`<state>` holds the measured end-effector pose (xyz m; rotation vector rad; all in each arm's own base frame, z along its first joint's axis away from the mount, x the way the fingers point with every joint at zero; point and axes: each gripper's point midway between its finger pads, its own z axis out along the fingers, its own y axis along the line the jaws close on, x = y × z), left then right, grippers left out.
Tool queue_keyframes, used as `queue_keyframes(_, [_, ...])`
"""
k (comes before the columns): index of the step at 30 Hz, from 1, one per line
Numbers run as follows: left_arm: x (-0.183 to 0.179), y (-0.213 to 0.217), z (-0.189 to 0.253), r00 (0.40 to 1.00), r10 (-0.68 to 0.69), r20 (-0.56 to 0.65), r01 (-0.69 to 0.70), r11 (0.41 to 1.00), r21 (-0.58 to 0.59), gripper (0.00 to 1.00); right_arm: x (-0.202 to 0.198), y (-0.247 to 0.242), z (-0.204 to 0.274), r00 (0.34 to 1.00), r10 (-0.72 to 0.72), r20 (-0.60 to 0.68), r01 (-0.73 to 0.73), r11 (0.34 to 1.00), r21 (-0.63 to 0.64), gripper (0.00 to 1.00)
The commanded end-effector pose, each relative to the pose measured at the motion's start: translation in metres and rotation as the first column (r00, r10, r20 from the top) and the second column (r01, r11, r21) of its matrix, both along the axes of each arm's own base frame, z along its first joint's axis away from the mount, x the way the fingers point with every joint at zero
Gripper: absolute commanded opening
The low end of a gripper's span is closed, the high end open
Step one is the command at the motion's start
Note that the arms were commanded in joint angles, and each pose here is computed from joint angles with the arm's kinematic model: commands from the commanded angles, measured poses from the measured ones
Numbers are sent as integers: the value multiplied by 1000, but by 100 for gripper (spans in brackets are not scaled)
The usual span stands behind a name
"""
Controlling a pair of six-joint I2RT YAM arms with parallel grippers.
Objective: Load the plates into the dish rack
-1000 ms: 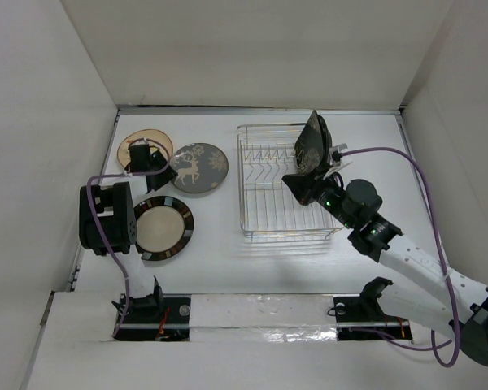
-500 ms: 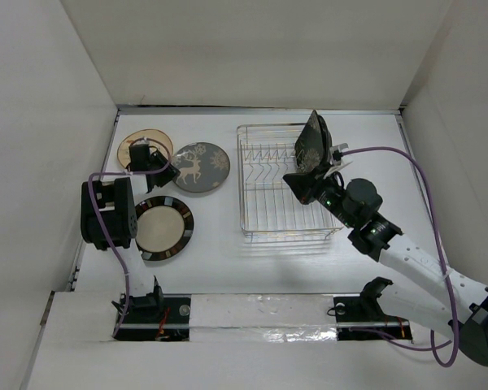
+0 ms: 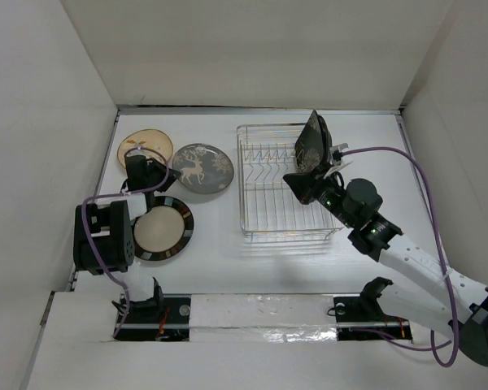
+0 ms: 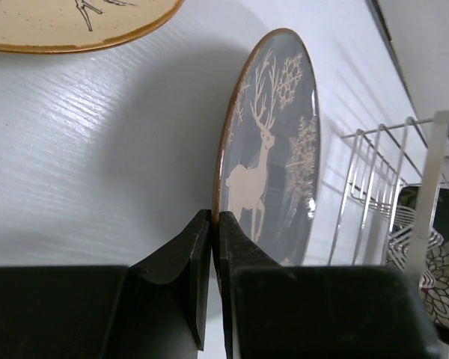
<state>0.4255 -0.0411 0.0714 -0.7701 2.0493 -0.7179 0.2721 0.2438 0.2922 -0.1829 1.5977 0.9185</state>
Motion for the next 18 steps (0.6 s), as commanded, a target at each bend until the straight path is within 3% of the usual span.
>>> queue_keyframes(1, [8,2,63,977,15,215,-18,1000,13,0,0,2,10,999,4,33,-4,1000,25,12])
queue_keyframes(6, [3,9,106,946,30,324,-50,997,53,0,2,2,8,1000,0,29,-1,1000,15,12])
queue_keyframes(12, [-9,19,137,919,75,386,-108,992,63,0,1,6,7,999,12,38,-12,1000,4,20])
queue_keyframes(18, [-29,32,183,865,143,481,-191,980,52,0,-2,17,6,997,56,52,-56,998,0,45])
